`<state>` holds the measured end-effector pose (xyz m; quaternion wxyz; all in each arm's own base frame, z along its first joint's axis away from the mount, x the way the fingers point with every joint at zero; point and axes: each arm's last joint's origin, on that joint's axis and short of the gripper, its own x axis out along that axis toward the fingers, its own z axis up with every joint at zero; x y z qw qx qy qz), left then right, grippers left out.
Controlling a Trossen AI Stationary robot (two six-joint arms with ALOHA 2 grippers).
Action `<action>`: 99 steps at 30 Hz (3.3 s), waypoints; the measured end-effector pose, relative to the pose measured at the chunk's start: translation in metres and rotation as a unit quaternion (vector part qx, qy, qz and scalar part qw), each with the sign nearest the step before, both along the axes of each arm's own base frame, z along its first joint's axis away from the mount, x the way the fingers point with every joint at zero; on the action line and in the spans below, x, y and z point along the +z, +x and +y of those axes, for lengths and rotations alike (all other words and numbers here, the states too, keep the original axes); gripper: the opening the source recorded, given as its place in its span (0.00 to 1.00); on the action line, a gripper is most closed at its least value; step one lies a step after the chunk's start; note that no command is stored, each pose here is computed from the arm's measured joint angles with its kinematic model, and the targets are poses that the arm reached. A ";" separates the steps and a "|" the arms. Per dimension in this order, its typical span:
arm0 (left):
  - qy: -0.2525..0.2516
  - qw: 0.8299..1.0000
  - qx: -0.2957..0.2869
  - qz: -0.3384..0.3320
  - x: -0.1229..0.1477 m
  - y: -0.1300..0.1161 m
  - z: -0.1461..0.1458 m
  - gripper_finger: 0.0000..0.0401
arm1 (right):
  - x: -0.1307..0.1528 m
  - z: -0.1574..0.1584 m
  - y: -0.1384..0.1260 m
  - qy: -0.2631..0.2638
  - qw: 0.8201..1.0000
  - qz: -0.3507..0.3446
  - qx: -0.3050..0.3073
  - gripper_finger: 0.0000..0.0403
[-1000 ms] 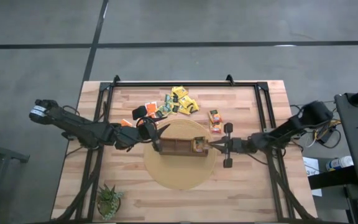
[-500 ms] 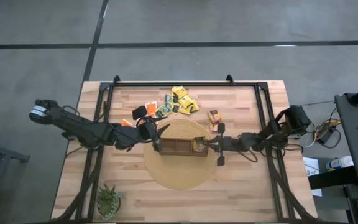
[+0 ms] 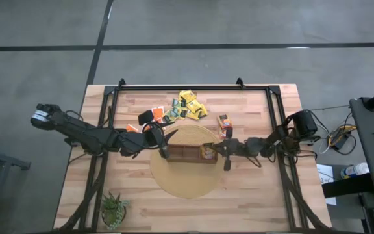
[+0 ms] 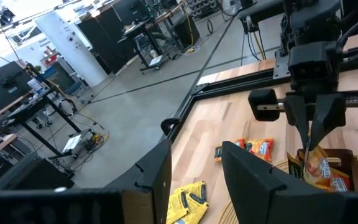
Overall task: Pick & Place Tea
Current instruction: Put the orange and green tea bag into the wooden organizer
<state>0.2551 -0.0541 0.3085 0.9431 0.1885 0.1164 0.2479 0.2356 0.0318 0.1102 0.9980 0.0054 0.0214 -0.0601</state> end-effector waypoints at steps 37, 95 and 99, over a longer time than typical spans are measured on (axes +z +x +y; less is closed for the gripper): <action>0.000 1.000 0.000 0.001 0.000 0.000 0.000 0.34 | 0.072 0.006 -0.027 0.035 0.989 0.124 -0.070 0.44; 0.000 1.000 0.000 0.000 -0.003 0.000 0.000 0.34 | 0.058 0.029 0.059 0.000 0.899 0.436 0.043 0.02; 0.000 1.000 0.000 -0.001 -0.003 0.000 0.000 0.34 | 0.057 0.027 0.058 -0.004 0.900 0.436 0.016 0.02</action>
